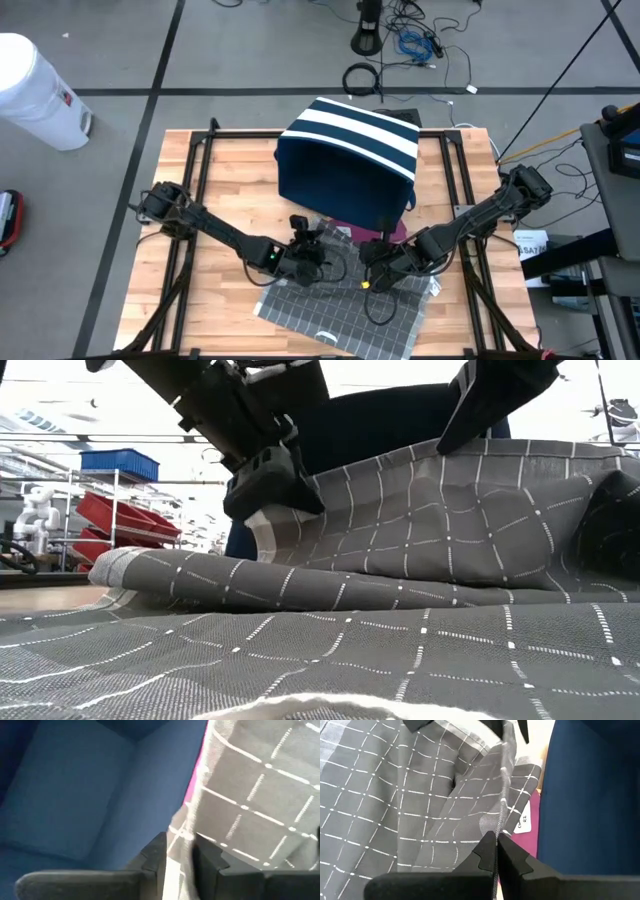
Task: Fold towel
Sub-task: Fold the gray towel
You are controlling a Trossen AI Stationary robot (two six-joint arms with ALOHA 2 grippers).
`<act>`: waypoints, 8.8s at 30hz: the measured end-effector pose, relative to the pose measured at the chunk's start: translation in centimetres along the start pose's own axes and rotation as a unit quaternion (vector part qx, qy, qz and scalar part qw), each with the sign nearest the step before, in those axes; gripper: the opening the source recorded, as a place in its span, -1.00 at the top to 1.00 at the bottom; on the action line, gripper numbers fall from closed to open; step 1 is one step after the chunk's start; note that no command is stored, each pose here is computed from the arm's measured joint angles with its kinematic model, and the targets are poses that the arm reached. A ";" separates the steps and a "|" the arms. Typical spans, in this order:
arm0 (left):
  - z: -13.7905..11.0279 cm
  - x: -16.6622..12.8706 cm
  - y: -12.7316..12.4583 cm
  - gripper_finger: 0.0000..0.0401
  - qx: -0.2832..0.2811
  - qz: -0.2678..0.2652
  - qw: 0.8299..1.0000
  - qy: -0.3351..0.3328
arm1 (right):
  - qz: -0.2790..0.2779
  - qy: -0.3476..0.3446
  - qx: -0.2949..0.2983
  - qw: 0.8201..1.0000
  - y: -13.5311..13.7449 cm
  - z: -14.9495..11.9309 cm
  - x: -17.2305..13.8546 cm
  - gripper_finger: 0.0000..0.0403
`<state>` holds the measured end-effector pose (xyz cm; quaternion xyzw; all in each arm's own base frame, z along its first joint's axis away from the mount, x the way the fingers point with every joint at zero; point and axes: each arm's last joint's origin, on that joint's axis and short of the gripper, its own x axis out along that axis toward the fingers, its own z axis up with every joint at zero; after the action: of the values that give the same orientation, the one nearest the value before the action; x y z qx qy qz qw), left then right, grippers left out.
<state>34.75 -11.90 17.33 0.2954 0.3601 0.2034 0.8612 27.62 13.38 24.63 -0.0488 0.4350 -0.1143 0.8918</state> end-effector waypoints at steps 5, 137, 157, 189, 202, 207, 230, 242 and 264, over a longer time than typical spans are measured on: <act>0.4 -1.5 0.6 0.82 0.014 0.022 1.000 -0.011 | -0.003 0.005 -0.004 1.000 -0.1 -0.1 0.0 1.00; -1.9 -11.2 1.5 1.00 0.124 -0.263 0.956 0.020 | 0.264 0.133 -0.176 0.939 7.7 -0.4 7.2 0.23; -1.9 -11.2 1.5 1.00 0.125 -0.263 0.956 0.021 | 0.337 0.211 -0.165 0.903 9.0 -2.3 9.7 0.87; -2.0 -10.7 1.8 1.00 0.121 -0.271 0.954 0.034 | 0.386 0.221 0.023 0.895 7.7 0.5 2.4 1.00; -3.1 -8.1 -1.8 1.00 0.169 -0.279 0.941 0.084 | 0.367 0.256 0.117 0.887 8.8 0.1 1.7 1.00; -3.3 -8.0 -2.1 1.00 0.177 -0.276 0.940 0.091 | 0.377 0.270 0.116 0.878 9.5 -0.4 1.2 1.00; -3.2 -9.2 -3.0 1.00 0.168 -0.285 0.941 0.071 | 0.293 0.247 0.036 0.923 14.3 -5.4 -0.7 0.53; -3.0 -9.0 -2.9 1.00 0.163 -0.285 0.942 0.067 | 0.240 0.223 0.036 0.944 16.9 -8.0 0.6 0.51; -2.9 -9.0 -3.0 1.00 0.156 -0.286 0.944 0.062 | 0.172 0.230 0.019 0.958 16.8 -9.6 1.2 0.53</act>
<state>27.08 -18.15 18.25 0.2973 0.5094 -0.0917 0.8023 23.52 29.51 14.64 0.0710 0.6282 0.0244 0.7744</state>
